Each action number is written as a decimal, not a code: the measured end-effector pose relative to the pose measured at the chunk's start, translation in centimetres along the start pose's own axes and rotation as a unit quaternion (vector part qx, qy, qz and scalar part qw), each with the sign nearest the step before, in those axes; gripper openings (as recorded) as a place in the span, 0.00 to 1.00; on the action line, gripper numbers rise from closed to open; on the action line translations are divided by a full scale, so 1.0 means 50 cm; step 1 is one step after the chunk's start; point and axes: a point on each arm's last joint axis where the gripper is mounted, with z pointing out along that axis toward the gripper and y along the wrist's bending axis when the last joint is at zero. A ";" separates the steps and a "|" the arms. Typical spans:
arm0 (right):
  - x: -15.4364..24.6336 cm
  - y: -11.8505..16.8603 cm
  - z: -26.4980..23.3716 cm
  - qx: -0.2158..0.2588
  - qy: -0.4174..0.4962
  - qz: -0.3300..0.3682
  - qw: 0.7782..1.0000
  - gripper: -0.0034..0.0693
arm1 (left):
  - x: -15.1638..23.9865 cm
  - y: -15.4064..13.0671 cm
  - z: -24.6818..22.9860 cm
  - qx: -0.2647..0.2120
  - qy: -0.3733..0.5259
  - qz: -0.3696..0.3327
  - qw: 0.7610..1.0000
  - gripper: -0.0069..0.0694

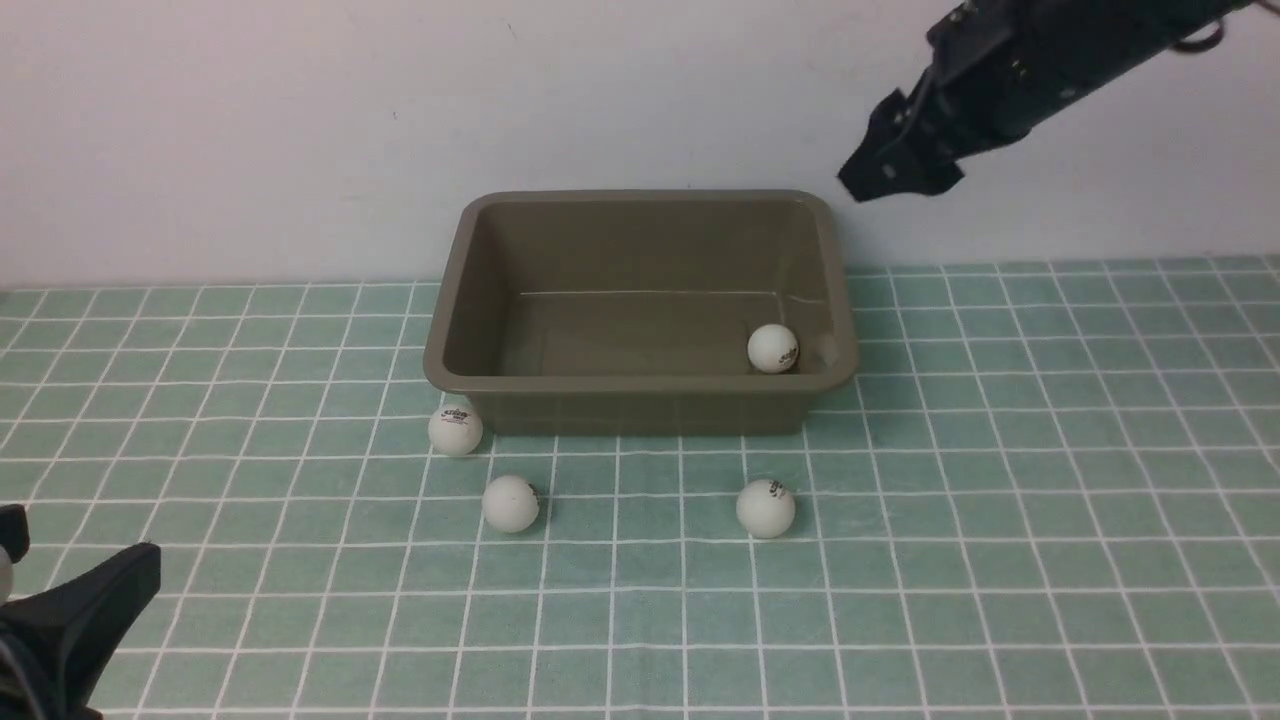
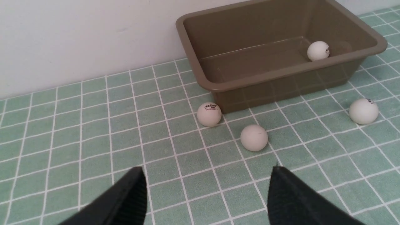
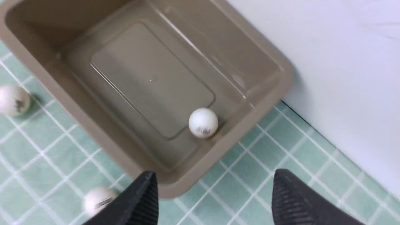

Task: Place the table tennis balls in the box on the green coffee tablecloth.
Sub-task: 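Reach for and grasp a ping pong ball on the table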

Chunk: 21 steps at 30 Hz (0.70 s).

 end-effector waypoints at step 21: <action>0.162 0.225 0.157 -0.091 0.051 0.185 0.977 0.65 | 0.000 0.000 0.000 0.000 0.000 0.000 1.000 0.71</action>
